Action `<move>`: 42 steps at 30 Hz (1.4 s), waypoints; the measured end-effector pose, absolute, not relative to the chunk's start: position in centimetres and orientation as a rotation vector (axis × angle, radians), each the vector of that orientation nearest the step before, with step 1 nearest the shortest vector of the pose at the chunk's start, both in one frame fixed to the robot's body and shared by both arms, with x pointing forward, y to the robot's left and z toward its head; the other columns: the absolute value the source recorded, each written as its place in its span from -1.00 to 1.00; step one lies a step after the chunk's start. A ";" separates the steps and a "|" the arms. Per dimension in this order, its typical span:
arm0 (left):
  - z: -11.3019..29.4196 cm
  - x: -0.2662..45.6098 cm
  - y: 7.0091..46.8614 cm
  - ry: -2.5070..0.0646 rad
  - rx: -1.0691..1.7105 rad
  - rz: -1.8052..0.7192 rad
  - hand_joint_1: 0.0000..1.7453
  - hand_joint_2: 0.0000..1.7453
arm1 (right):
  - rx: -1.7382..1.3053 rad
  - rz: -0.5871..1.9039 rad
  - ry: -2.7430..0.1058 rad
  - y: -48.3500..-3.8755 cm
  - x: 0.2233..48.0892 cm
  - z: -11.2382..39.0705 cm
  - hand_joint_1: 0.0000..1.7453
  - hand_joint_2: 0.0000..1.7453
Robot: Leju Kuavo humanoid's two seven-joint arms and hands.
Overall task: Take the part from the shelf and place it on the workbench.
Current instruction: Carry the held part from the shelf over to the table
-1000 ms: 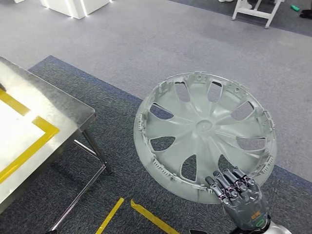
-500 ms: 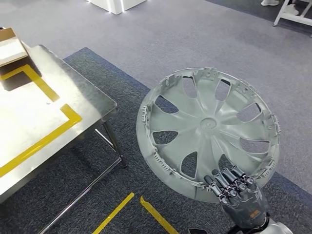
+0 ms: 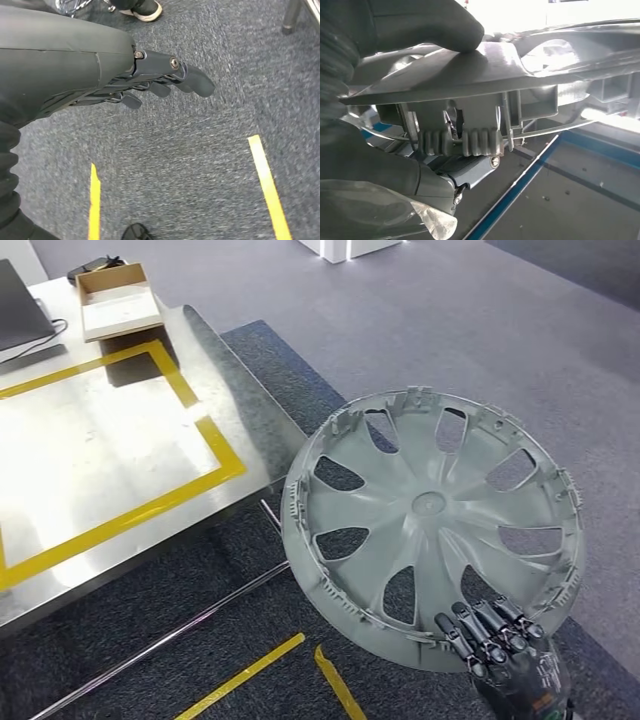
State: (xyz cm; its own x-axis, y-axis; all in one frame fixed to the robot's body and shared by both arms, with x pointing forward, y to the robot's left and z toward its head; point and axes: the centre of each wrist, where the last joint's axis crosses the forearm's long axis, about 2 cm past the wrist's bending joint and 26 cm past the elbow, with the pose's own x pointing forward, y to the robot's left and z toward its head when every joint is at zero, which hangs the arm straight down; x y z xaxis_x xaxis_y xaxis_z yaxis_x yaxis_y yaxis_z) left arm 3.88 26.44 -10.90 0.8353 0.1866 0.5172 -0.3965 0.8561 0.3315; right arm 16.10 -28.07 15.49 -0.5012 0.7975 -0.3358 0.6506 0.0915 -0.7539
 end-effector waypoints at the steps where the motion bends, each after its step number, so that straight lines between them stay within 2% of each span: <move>1: -10.9 3.9 26.4 -0.498 0.446 0.319 -1.00 1.00 | -1.478 1.371 -2.198 -28.1 16.0 15.6 1.00 1.00; 22: -10.8 4.1 26.3 -0.437 0.439 0.290 -1.00 1.00 | -1.528 1.225 -2.222 -26.7 18.1 16.7 1.00 1.00; 42: -10.8 4.5 26.2 -0.434 0.438 0.255 -1.00 1.00 | -1.477 1.237 -2.219 -26.6 17.6 16.1 1.00 1.00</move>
State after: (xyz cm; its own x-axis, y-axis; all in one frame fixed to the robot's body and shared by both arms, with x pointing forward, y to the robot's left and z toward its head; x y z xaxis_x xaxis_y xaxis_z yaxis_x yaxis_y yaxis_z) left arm 4.48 26.22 -10.80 0.8780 0.1448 0.4562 -0.3278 0.8765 0.3527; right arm 17.64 -26.64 16.09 -0.4794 0.8362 -0.2664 0.6665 0.1494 -0.7304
